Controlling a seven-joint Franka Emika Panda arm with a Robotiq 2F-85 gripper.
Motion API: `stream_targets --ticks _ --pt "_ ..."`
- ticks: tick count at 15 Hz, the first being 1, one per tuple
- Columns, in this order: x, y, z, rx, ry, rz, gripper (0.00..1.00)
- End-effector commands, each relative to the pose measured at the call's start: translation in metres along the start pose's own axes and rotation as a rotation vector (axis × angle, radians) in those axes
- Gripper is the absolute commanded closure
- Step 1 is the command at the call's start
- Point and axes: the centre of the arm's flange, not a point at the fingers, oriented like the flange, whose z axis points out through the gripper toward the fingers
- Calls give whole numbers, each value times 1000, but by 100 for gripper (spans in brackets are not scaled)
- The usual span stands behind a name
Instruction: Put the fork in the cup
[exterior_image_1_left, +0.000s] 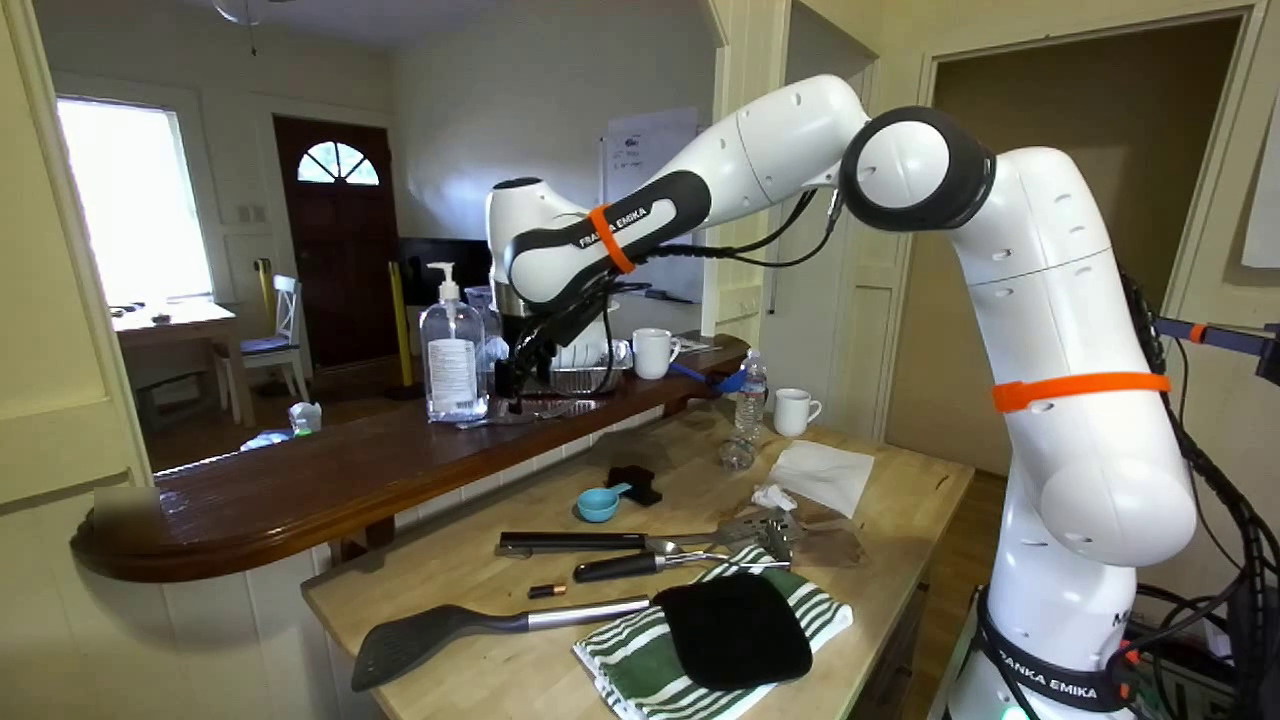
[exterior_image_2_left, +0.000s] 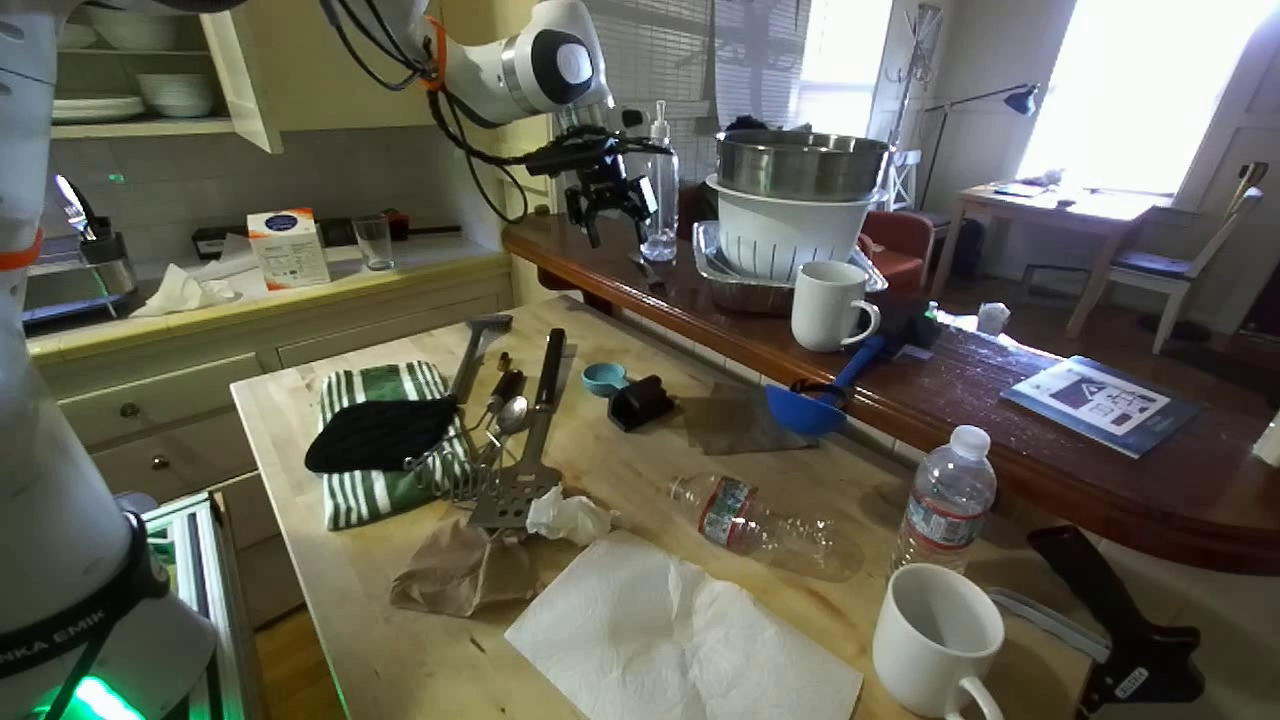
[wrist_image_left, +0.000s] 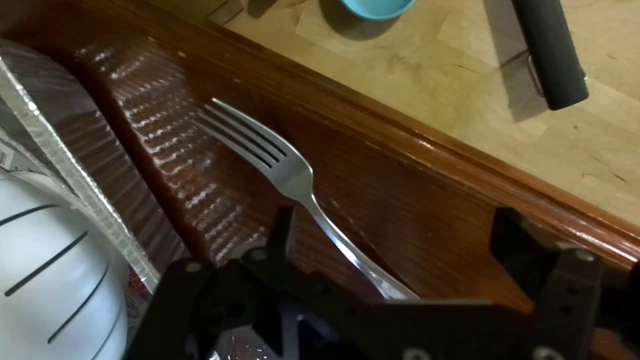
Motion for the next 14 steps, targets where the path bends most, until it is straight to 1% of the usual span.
stream_targets --ticks 1,2,3,4,9,14 --pt "0 0 0 2 0 1 0" --pt "3 0 7 -8 13 9 0" --pt "4 1 12 1 6 5 0" --pt "6 2 16 34 24 4 0" --pt "11 12 35 38 102 14 0" --pt "14 16 54 146 170 1 0"
